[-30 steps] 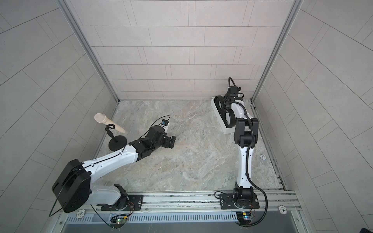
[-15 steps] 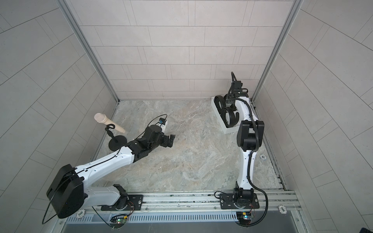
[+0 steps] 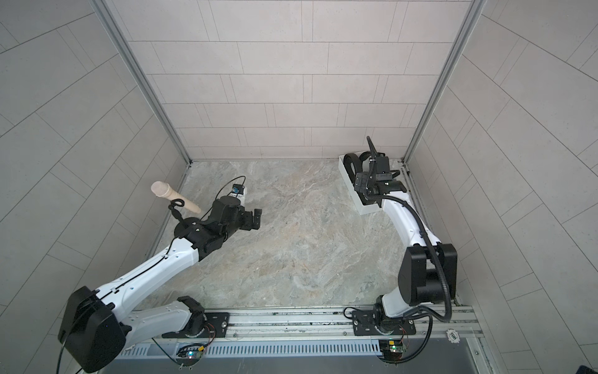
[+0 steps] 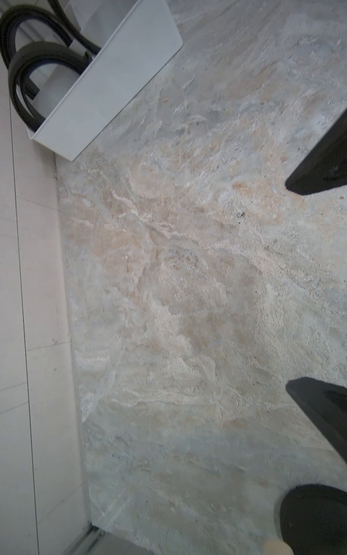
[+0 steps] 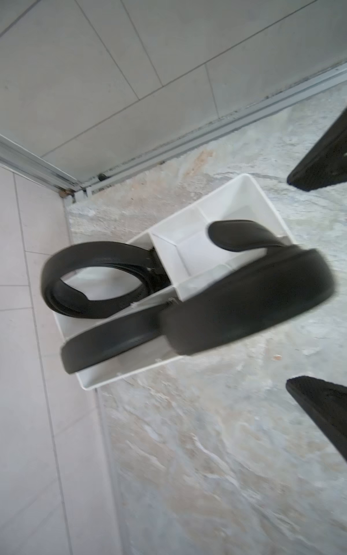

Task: Place the belts into the storage roll
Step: Reset both arms

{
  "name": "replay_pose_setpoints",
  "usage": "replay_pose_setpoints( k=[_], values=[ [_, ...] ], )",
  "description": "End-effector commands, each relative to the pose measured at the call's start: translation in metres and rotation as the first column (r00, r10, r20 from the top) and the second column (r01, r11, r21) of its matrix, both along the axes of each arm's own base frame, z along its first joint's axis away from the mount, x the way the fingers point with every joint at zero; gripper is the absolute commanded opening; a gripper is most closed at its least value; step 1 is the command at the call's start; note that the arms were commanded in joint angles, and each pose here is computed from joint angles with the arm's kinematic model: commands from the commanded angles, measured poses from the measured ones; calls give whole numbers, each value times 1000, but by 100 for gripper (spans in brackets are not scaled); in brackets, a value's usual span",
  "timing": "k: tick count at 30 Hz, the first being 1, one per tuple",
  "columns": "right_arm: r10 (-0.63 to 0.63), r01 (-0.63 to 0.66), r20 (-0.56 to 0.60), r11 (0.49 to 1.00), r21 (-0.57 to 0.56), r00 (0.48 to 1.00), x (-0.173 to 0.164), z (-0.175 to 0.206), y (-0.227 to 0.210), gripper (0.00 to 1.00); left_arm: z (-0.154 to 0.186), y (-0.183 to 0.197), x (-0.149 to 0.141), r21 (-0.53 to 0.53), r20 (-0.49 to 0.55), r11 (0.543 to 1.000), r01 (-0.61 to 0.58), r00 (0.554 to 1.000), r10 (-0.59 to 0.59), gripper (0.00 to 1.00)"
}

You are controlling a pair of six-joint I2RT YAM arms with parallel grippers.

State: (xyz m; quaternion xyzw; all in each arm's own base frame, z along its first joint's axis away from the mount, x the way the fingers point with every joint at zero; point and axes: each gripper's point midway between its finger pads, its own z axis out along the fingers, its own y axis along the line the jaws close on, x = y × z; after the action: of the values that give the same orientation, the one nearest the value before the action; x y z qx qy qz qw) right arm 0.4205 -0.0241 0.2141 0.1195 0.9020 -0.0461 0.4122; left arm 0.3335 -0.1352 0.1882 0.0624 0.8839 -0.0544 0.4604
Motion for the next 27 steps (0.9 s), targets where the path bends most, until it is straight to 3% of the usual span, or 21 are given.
replay_pose_setpoints(
  k=[1,6,11,17,23,27],
  values=[
    [74,-73,106,997,-15,992,-24,14,13,100,-7,33,0,69,-12,996,-64,998,65,100],
    [184,-183,101,983,-23,978,-60,-12,32,99,-17,67,5,81,36,987,-142,990,139,100],
    [224,-221,46,974,-51,974,-75,-49,35,100,-27,85,8,77,120,982,-172,979,162,100],
    [325,-320,53,943,-89,944,-70,-88,46,100,-39,110,13,116,209,967,-227,957,199,100],
    [339,-327,48,931,-163,940,-52,-115,38,100,-48,124,29,127,289,961,-245,936,200,100],
    [335,-313,117,934,-172,935,-41,-116,36,100,-43,121,43,106,369,966,-234,912,180,100]
  ],
)
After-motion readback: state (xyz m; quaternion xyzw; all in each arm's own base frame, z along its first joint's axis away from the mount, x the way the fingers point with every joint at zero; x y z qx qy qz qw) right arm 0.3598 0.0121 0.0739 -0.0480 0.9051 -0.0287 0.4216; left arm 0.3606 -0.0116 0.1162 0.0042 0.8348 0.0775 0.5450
